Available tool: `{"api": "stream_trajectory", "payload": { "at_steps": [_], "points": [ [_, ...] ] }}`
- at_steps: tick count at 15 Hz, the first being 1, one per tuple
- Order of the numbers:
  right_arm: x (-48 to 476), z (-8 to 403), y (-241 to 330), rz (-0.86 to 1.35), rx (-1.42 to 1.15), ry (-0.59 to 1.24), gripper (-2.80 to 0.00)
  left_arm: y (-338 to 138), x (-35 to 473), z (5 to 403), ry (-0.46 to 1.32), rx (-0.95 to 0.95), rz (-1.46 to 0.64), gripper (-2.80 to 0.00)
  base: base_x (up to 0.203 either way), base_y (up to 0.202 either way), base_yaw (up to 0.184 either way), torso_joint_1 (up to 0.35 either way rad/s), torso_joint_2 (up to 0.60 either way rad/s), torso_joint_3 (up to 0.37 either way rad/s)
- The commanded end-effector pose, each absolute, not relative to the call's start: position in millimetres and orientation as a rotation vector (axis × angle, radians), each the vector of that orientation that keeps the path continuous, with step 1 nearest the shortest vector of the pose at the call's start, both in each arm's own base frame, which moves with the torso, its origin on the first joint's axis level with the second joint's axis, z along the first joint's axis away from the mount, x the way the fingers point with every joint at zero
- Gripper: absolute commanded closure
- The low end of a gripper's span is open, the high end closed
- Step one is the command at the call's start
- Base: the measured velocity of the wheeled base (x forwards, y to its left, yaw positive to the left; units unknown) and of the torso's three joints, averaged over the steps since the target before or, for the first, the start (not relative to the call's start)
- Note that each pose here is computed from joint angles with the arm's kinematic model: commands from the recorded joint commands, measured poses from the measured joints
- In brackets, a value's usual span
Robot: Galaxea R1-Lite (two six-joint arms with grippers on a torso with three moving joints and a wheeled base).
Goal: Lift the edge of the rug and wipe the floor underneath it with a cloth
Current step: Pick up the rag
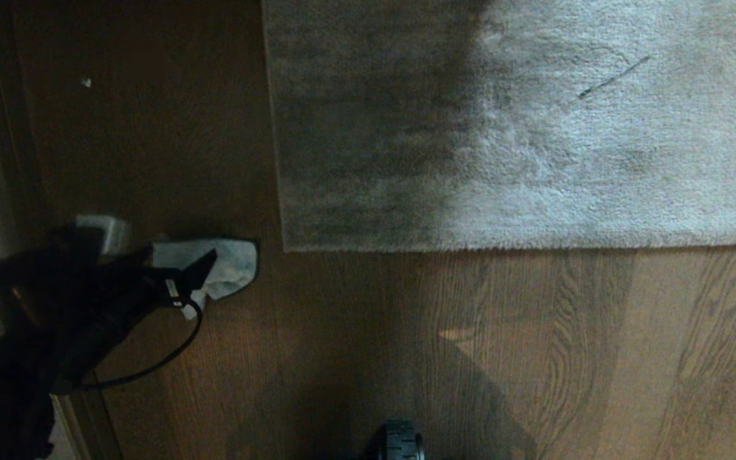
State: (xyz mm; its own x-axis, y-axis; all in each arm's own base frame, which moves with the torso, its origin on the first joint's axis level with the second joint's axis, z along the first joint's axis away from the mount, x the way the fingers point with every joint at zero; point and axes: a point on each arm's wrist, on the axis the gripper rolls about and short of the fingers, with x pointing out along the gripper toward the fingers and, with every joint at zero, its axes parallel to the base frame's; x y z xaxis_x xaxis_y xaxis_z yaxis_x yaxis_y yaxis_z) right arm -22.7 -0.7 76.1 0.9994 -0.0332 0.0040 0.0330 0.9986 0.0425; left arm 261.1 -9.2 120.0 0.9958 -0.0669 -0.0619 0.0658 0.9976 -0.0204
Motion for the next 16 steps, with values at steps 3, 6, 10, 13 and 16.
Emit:
{"api": "stream_trajectory", "payload": {
  "at_steps": [3, 6, 10, 13, 16],
  "points": [
    [-23, 76, -1, -0.034, 0.043, -0.005, 0.00, -8, 266, 107, 0.106, -0.019, -0.061, -2.80, 0.000, 0.000, 0.000, 0.000, 0.00, 0.000],
    [-23, 76, -1, -0.034, 0.043, -0.006, 0.00, -8, 272, 97, 0.110, -0.017, -0.043, -2.80, 0.000, 0.000, 0.000, 0.000, 0.00, 0.000],
    [-23, 76, -1, -0.034, 0.043, -0.005, 0.00, -7, 283, 81, 0.102, -0.011, -0.002, -2.80, 0.000, 0.000, 0.000, 0.000, 0.00, 0.000],
    [-23, 76, -1, -0.035, 0.043, -0.005, 0.00, -6, 288, 73, 0.127, -0.011, 0.005, -2.80, 0.000, 0.000, 0.000, 0.000, 0.00, 0.000],
    [-23, 76, -1, -0.034, 0.043, -0.005, 0.00, 1, 297, 69, 0.124, -0.015, 0.025, -2.80, 0.000, 0.000, 0.000, 0.000, 0.00, 0.000]
  ]
}}
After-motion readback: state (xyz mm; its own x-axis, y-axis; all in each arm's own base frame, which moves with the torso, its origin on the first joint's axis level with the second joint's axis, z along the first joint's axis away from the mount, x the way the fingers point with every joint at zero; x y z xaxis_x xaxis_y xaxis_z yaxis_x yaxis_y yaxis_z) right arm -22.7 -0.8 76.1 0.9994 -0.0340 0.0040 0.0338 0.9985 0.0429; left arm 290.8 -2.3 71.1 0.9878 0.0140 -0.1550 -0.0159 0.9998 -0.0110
